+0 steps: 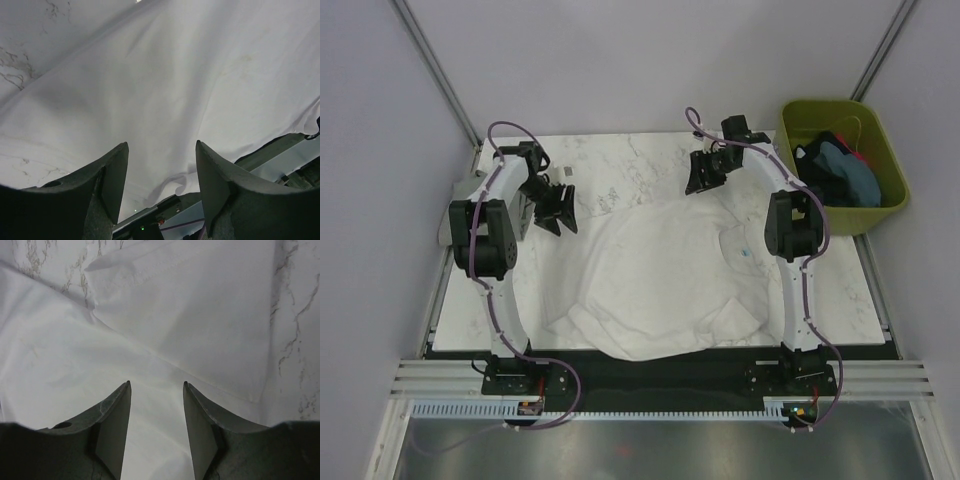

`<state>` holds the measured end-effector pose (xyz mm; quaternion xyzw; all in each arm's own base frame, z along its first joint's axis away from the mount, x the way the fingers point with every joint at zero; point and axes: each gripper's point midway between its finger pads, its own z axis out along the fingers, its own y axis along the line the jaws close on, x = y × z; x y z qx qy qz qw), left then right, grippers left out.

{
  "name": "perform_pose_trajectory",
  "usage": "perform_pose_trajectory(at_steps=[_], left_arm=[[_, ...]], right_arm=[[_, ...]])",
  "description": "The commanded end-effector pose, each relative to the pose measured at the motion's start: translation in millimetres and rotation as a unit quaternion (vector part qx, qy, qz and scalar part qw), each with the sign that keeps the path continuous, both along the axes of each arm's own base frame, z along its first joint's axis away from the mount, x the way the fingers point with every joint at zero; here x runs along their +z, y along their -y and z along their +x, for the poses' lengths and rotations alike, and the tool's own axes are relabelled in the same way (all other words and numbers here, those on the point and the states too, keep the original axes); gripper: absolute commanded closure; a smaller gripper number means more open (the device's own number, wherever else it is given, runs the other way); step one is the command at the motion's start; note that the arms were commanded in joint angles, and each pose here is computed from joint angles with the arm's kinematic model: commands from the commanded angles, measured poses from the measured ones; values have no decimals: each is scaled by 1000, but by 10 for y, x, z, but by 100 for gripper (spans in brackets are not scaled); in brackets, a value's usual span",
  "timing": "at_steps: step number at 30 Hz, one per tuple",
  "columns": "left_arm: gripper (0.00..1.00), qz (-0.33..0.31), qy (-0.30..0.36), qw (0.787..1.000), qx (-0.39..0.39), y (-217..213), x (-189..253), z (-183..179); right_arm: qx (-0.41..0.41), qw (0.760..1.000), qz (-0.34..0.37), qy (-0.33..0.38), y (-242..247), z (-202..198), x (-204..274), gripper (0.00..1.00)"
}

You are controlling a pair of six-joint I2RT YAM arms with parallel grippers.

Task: Fold and stack the t-shirts
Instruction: Flatten the tshirt out

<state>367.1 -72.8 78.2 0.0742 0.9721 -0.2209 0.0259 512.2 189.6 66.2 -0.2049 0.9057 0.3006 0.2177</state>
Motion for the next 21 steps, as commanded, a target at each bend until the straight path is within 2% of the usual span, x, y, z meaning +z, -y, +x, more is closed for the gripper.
perform_pose_trajectory(at_steps=[1, 6, 13, 21], left_arm=[[36, -5, -15, 1000, 0, -1, -89, 62], [36, 9, -39, 999, -5, -50, -420, 180], [34, 28, -35, 999, -9, -113, -654, 422], [30, 43, 49, 998, -16, -115, -711, 1142]], right_arm=[[6, 999, 32, -13, -150, 0, -51, 46], [-3, 999, 35, -19, -157, 97, -203, 45], [-48, 999, 11, -21, 11, 303, -466, 45], [-108, 994, -22, 27, 472, 750, -569, 43]])
